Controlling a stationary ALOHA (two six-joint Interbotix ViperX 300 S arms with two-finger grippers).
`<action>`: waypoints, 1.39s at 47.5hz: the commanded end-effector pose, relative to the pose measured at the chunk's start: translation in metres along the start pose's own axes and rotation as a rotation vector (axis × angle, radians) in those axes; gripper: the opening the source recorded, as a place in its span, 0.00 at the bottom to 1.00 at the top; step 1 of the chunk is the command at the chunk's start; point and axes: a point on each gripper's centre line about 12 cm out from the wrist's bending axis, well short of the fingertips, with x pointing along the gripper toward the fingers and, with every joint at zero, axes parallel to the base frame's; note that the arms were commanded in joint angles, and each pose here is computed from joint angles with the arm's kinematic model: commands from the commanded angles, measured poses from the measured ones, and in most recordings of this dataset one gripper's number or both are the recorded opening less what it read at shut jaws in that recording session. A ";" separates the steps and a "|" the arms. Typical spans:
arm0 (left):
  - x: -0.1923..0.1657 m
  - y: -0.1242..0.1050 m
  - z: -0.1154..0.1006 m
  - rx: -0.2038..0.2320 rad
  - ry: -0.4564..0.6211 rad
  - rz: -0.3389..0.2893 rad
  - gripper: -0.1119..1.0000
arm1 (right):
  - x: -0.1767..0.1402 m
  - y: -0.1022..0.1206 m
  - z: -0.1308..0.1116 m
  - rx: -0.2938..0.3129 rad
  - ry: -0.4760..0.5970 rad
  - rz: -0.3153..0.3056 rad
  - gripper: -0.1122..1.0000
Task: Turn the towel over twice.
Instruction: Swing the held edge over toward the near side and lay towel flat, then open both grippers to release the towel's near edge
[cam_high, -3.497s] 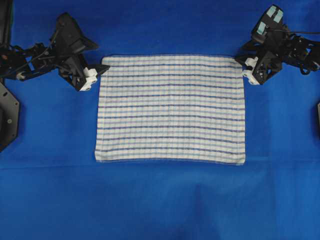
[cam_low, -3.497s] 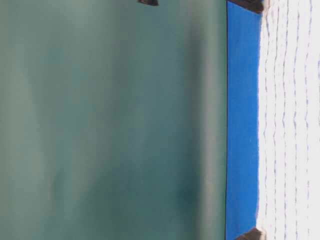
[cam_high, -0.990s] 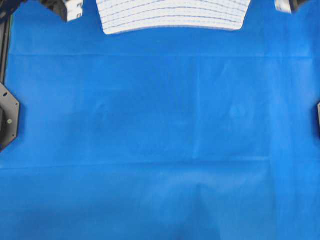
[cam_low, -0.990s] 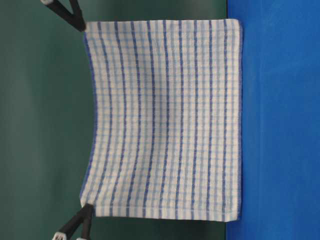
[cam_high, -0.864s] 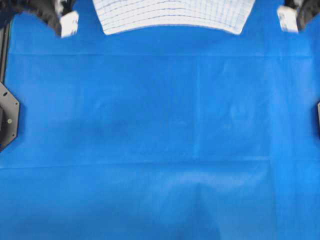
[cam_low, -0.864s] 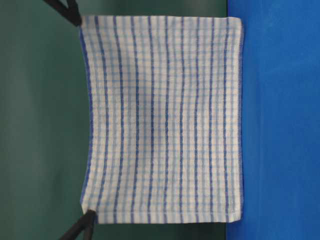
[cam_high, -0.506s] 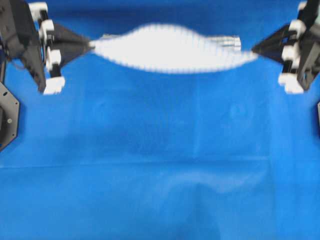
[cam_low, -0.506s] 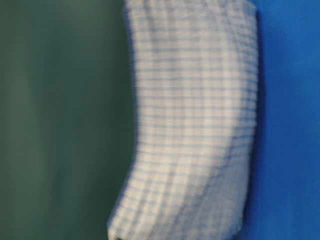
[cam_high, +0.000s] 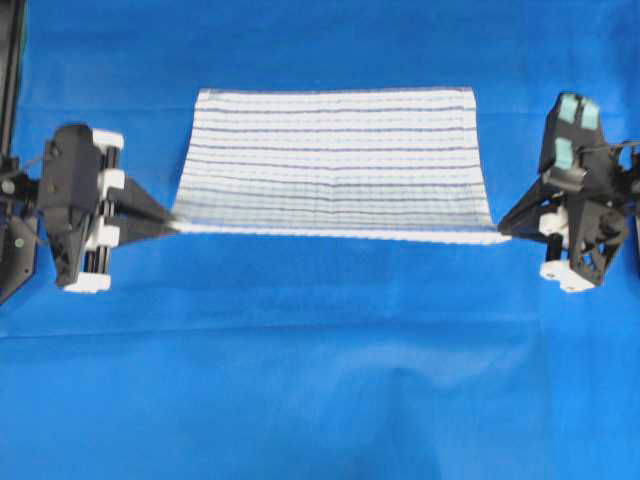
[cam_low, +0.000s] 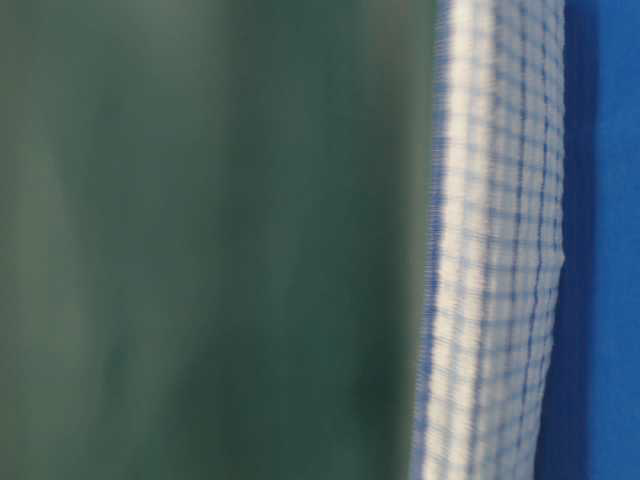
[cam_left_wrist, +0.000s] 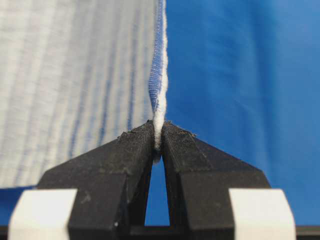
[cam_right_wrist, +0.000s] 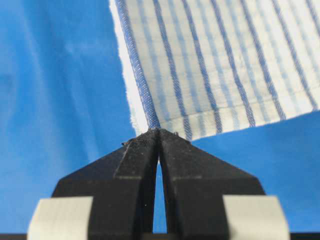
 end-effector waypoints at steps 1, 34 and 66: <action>0.003 -0.008 -0.004 -0.022 0.016 -0.030 0.13 | 0.006 0.009 -0.005 0.009 0.025 0.019 0.13; 0.036 -0.043 -0.024 0.005 0.189 -0.133 0.13 | 0.041 0.044 -0.025 0.051 0.154 0.039 0.13; 0.035 -0.044 -0.014 0.003 0.157 -0.137 0.52 | 0.050 0.050 -0.012 0.043 0.139 0.039 0.59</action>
